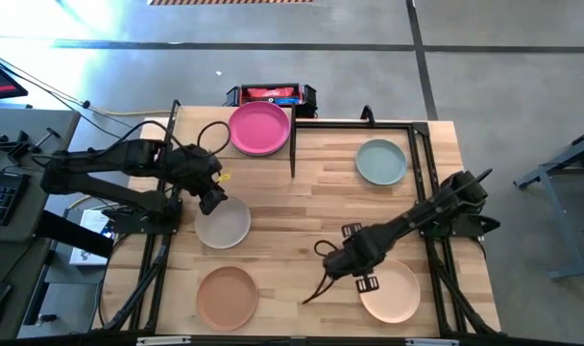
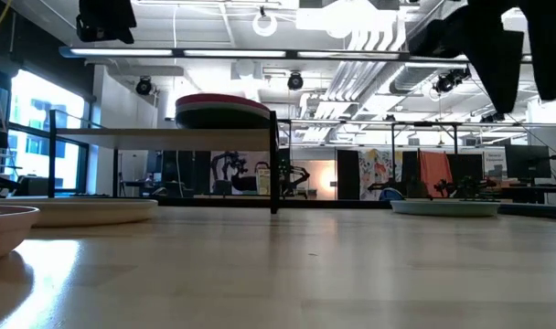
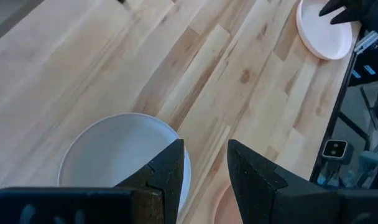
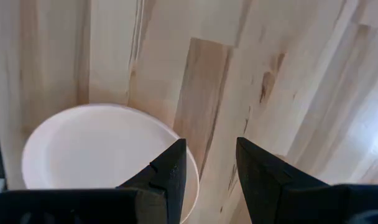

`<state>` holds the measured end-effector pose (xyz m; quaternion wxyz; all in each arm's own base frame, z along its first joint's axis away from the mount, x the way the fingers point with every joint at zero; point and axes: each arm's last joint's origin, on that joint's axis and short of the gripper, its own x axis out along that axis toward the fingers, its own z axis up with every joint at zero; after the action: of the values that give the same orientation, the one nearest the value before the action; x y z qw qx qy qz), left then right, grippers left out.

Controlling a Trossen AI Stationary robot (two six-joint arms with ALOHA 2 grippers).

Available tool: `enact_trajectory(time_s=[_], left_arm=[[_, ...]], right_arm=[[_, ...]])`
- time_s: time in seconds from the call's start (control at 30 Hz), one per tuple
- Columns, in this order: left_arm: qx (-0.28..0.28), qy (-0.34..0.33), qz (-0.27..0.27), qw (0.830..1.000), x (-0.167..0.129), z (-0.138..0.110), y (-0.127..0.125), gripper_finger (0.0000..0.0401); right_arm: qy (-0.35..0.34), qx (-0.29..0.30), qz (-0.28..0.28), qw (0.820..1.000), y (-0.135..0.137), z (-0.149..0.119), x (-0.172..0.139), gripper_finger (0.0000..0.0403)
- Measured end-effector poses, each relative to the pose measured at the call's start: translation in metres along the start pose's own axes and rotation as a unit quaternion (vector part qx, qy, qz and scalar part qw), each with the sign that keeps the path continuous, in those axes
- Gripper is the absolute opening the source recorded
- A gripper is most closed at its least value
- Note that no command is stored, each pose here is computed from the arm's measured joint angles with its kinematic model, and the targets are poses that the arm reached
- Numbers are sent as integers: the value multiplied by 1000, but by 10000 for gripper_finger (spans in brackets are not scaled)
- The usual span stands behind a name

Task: Place and stack plates onto a shelf
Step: Put the light pink plate on the shelf

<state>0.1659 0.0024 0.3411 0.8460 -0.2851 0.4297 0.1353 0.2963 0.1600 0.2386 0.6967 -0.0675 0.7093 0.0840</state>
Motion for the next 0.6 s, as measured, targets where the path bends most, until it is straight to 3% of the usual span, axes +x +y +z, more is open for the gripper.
enact_trajectory(time_s=[0.6], left_arm=[[33, 16, -18, 999, 1, -8, -11, 113]], right_arm=[[60, -89, -18, 994, 40, 8, 54, 119]])
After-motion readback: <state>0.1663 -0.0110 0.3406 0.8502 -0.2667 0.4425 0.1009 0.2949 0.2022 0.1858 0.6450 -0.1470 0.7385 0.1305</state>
